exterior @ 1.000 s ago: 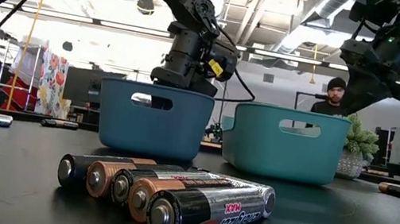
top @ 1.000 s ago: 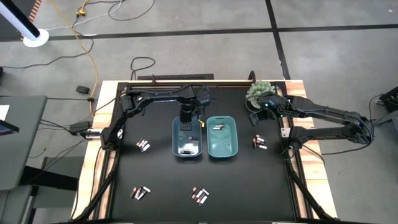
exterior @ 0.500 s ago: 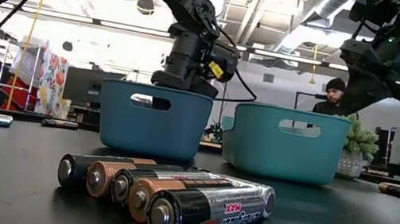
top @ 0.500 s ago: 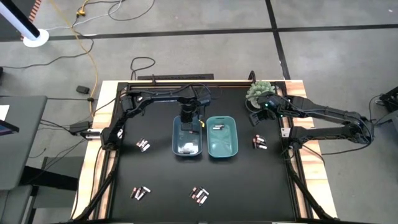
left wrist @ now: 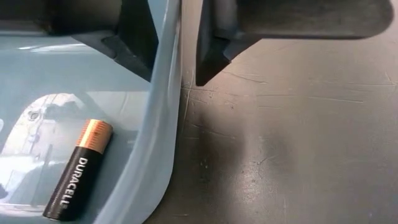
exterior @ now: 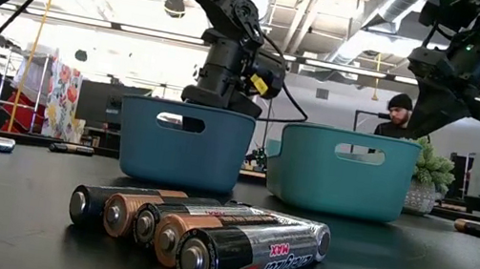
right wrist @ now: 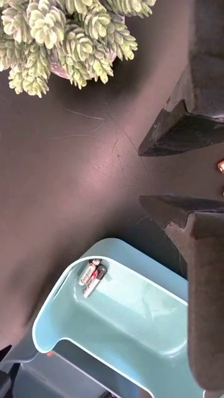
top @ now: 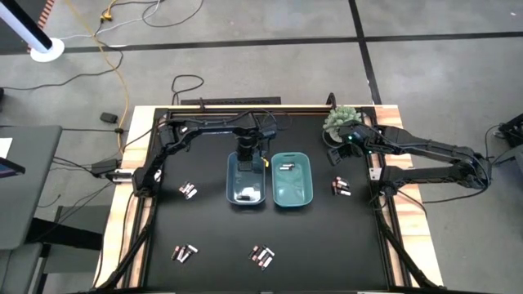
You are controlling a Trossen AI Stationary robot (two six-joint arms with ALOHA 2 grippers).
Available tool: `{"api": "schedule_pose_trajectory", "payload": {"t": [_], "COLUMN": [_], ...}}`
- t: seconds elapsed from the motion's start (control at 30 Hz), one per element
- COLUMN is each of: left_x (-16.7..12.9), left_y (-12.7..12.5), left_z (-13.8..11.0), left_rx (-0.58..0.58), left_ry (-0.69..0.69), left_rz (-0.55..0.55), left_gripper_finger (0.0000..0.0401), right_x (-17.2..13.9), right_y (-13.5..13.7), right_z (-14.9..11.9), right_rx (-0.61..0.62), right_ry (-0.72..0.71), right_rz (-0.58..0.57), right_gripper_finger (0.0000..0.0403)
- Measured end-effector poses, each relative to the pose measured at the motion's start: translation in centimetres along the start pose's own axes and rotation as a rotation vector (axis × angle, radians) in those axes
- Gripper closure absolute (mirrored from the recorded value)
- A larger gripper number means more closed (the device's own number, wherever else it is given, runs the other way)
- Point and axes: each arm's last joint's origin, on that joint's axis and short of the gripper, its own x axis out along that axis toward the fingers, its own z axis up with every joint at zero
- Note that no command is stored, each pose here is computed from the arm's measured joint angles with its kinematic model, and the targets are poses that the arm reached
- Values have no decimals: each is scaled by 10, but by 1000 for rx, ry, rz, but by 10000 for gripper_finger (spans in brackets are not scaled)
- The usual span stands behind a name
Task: Sort batteries
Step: Adjust the blue bin, then put the white battery into the green bin
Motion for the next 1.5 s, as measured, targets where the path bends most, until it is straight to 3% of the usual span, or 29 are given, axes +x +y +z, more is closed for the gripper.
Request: {"api": "schedule_pose_trajectory", "payload": {"t": [0.43,1.1,1.5], "left_x": [-8,-58,-98], "left_y": [-1,-2,-12], "left_z": [-3,-4,-6], "left_rx": [-30,-172,-292], "left_ry": [26,23,-47], "left_rz": [-11,-3,67], "left_gripper_finger": [287,287,287], "right_x": [0,0,0], "right_y": [0,0,-2], "right_z": [0,-1,-4], "right_rx": [0,-43,-95], "right_ry": [0,7,38], "right_rz": [0,-4,-23], "right_gripper_finger": [275,275,275]}}
